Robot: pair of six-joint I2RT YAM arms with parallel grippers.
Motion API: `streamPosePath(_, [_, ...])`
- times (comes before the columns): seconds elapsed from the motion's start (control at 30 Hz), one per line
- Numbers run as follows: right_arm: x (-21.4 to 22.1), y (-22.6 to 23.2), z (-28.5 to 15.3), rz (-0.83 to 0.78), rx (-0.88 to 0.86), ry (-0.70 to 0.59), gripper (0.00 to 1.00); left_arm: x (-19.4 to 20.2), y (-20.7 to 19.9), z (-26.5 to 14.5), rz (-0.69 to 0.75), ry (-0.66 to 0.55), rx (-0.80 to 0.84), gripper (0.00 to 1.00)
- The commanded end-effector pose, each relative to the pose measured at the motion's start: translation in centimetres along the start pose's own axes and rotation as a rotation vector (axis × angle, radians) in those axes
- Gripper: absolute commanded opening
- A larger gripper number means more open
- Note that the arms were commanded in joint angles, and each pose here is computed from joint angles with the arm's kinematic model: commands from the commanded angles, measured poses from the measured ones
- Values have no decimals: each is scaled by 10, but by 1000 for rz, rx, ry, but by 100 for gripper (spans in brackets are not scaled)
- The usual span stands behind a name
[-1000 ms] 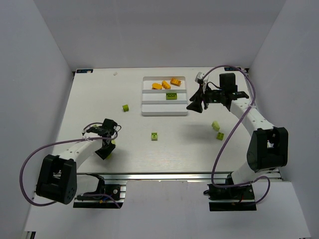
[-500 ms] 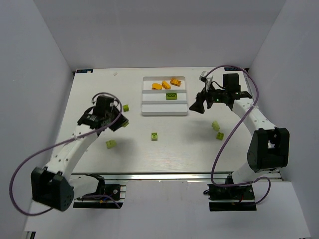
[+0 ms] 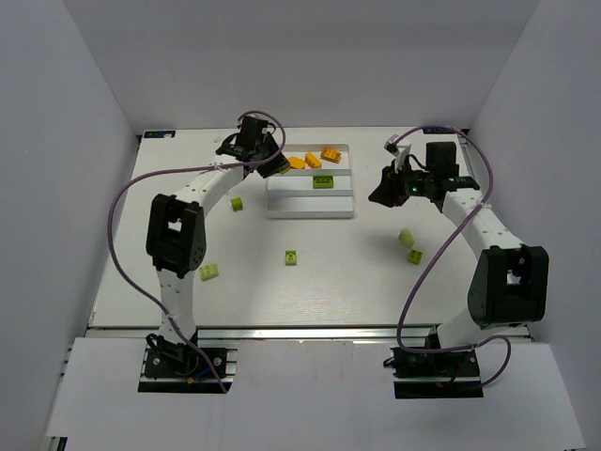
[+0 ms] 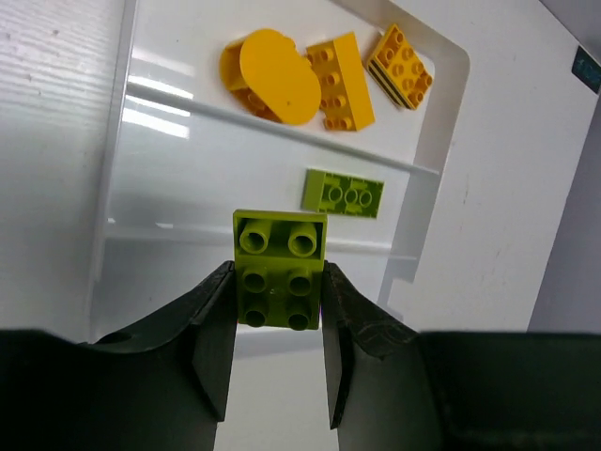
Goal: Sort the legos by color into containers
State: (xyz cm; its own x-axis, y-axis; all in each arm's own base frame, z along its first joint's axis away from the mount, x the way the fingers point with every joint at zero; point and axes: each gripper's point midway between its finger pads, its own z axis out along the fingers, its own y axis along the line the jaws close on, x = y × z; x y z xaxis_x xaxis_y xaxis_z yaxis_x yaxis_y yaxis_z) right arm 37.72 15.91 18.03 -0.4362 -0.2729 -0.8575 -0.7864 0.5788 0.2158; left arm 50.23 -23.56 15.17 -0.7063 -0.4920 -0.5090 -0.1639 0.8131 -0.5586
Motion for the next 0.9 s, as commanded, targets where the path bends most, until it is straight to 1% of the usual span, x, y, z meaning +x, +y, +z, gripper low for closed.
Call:
streamPosePath(0.0, [-3, 3, -10, -23, 22, -20, 30, -25, -28, 16, 7, -72, 61, 0])
streamPosePath(0.03, [-3, 4, -10, -27, 20, -19, 31, -25, -29, 24, 1, -66, 56, 1])
streamPosePath(0.07, [-2, 5, -10, -30, 20, -17, 35, -24, -27, 29, 0, -54, 41, 2])
streamPosePath(0.1, [0, 3, -10, -31, 23, -14, 38, -17, -19, 46, 3, -30, 16, 4])
streamPosePath(0.13, [0, 4, -10, -37, 22, -15, 42, -26, -28, 45, 3, -41, 25, 6])
streamPosePath(0.17, [1, 3, -10, -33, 24, -12, 44, -26, -29, 49, 5, -35, 26, 10])
streamPosePath(0.2, [2, 2, -10, -34, 26, -9, 46, -22, -33, 53, 12, -26, 28, 17])
streamPosePath(0.23, [3, 2, -9, -34, 24, -7, 49, -21, -31, 59, 13, -20, 20, 21])
streamPosePath(0.3, [5, 1, -9, -30, 29, 2, 51, -18, -29, 62, 14, -7, 15, 29])
streamPosePath(0.57, [11, -4, -10, -28, 52, 17, 53, 2, -14, 59, 19, 43, -7, 48])
streamPosePath(0.6, [11, -4, -10, -26, 52, 19, 54, 3, -14, 58, 22, 48, -4, 51])
streamPosePath(0.63, [12, -4, -10, -24, 52, 21, 55, 4, -12, 58, 23, 53, -9, 56])
streamPosePath(0.7, [13, -5, -9, -21, 52, 29, 57, 5, -12, 56, 30, 60, -9, 58])
streamPosePath(0.87, [13, -8, -9, -31, 53, 38, 62, -3, -21, 47, 45, 46, 7, 66])
